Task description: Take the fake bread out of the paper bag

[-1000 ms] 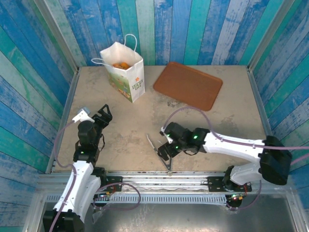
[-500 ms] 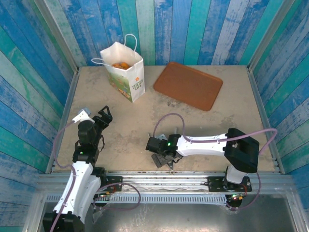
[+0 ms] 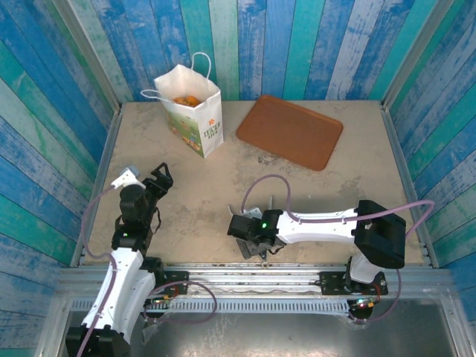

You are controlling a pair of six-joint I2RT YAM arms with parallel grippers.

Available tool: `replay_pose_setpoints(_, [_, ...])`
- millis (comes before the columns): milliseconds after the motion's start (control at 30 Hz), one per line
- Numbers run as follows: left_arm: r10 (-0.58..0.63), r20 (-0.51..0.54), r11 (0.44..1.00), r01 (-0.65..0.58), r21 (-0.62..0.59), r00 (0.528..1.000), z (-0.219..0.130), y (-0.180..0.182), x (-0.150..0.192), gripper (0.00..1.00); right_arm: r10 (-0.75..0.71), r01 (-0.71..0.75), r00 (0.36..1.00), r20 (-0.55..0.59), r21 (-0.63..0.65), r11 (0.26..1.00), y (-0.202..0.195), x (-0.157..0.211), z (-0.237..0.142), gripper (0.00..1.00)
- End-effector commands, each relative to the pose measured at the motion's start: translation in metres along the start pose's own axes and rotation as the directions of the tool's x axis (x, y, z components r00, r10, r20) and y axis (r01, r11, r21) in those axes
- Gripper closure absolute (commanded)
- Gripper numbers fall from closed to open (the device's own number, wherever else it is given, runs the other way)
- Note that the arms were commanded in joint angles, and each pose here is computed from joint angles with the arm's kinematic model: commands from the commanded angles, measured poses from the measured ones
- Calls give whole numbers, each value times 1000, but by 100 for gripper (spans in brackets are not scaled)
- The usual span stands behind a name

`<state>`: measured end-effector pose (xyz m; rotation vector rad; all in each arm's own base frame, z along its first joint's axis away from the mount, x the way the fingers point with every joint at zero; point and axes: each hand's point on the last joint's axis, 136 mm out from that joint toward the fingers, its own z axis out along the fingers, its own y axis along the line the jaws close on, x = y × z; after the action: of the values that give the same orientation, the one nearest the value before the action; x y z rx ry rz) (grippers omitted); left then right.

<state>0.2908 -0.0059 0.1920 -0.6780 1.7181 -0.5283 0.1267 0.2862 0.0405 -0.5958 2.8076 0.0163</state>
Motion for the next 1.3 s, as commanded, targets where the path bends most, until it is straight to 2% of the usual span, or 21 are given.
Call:
replay_pose_setpoints(0, [-15,11,1000,14,24,1000,0,-10,-8,6,24,-24,1000,-5,31,999,-1,0,9,0])
replay_pose_setpoints(233, [-31,0,999,31,28,1000,1,-11,-7,6,69,-67,997,-42,60,996,-16,1,25,6])
replay_pose_setpoints(367, [-39,-5,999,39,25,999,1,-10,-5,6,146,-141,988,-51,92,986,-49,7,28,15])
replay_pose_setpoints(633, [-64,-17,998,64,21,998,4,-5,2,6,328,-320,943,-62,116,940,-124,28,28,20])
replay_pose_setpoints(833, [-67,-25,998,67,13,997,6,-2,5,6,500,-497,866,-17,72,865,-172,37,21,26])
replay_pose_setpoints(1000, [-66,-26,998,67,3,997,6,2,8,6,645,-646,763,42,46,762,-208,42,14,33])
replay_pose_setpoints(1267, [-75,-28,997,75,-9,997,5,9,13,6,761,-766,641,98,29,642,-239,54,11,34])
